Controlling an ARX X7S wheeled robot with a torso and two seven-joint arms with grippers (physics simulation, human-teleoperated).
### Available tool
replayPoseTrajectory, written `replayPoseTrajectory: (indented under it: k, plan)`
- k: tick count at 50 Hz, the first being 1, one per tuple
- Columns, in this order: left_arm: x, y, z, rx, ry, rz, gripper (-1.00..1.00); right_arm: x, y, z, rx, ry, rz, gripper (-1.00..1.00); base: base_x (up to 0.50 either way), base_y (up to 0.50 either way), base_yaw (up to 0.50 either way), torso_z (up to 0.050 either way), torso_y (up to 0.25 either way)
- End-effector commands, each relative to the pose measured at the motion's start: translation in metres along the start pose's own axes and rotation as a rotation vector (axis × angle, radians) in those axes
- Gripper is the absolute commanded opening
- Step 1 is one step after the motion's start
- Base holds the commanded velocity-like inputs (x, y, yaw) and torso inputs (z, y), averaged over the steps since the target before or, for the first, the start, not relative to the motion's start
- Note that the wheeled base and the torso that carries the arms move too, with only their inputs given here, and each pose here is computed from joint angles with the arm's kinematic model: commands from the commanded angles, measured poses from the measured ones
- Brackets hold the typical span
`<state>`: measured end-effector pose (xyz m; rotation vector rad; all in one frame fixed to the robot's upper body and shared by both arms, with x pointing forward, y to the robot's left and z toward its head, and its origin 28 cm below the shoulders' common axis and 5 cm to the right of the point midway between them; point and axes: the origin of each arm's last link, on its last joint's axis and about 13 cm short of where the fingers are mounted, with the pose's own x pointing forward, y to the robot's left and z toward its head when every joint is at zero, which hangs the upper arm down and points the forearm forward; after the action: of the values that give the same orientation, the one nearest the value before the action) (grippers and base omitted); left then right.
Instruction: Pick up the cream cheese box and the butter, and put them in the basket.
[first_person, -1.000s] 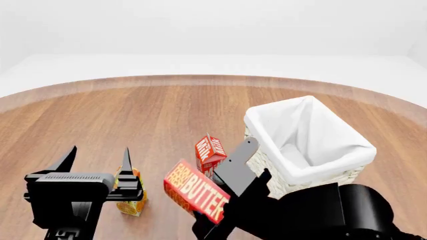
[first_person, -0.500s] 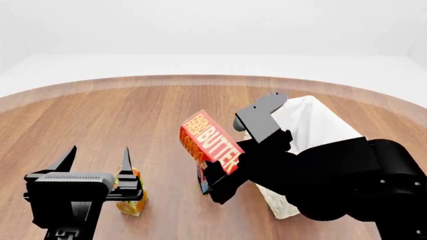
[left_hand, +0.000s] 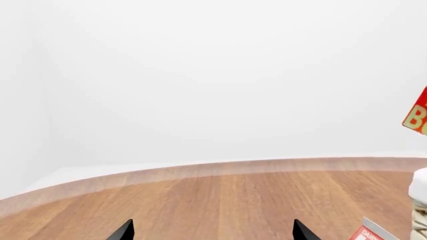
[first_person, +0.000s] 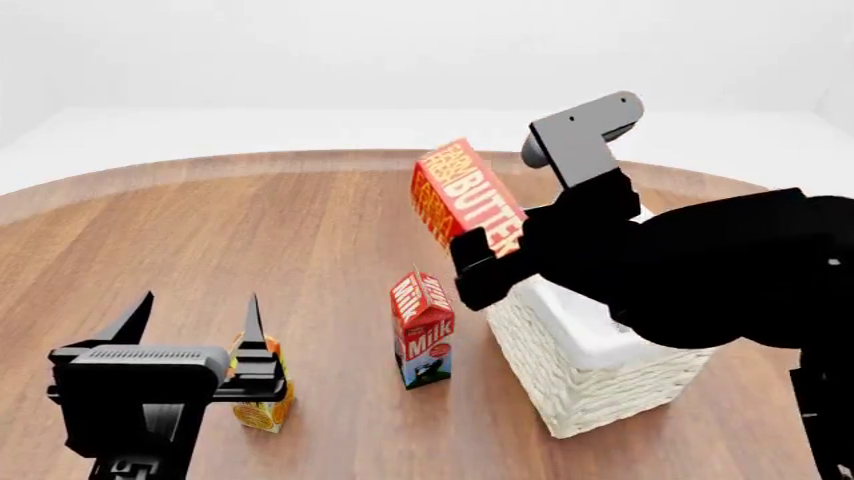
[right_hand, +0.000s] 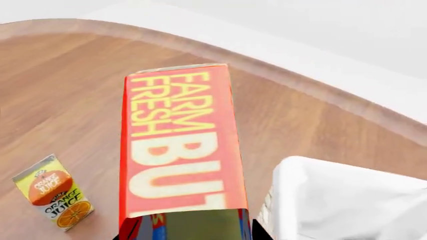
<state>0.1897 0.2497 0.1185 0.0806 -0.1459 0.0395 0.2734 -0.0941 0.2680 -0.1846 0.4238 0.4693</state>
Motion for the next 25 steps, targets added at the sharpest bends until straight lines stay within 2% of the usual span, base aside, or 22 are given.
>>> replayPoseTrajectory:
  k: [1, 6, 25]
  plan:
    - [0.000, 0.001, 0.001, 0.000, -0.002, 0.002, 1.00, -0.002, -0.024, 0.021, 0.033, -0.043, -0.103, -1.00, 0.00, 0.00, 0.00, 0.000, 0.000]
    - [0.000, 0.001, 0.000, 0.000, -0.001, 0.004, 1.00, -0.005, -0.035, 0.024, 0.060, -0.047, -0.135, -1.00, 0.00, 0.00, 0.00, 0.000, 0.000]
    - [0.000, 0.000, 0.002, -0.002, -0.003, 0.004, 1.00, -0.018, -0.058, 0.019, 0.087, -0.014, -0.230, -1.00, 0.00, 0.00, 0.00, 0.001, 0.002]
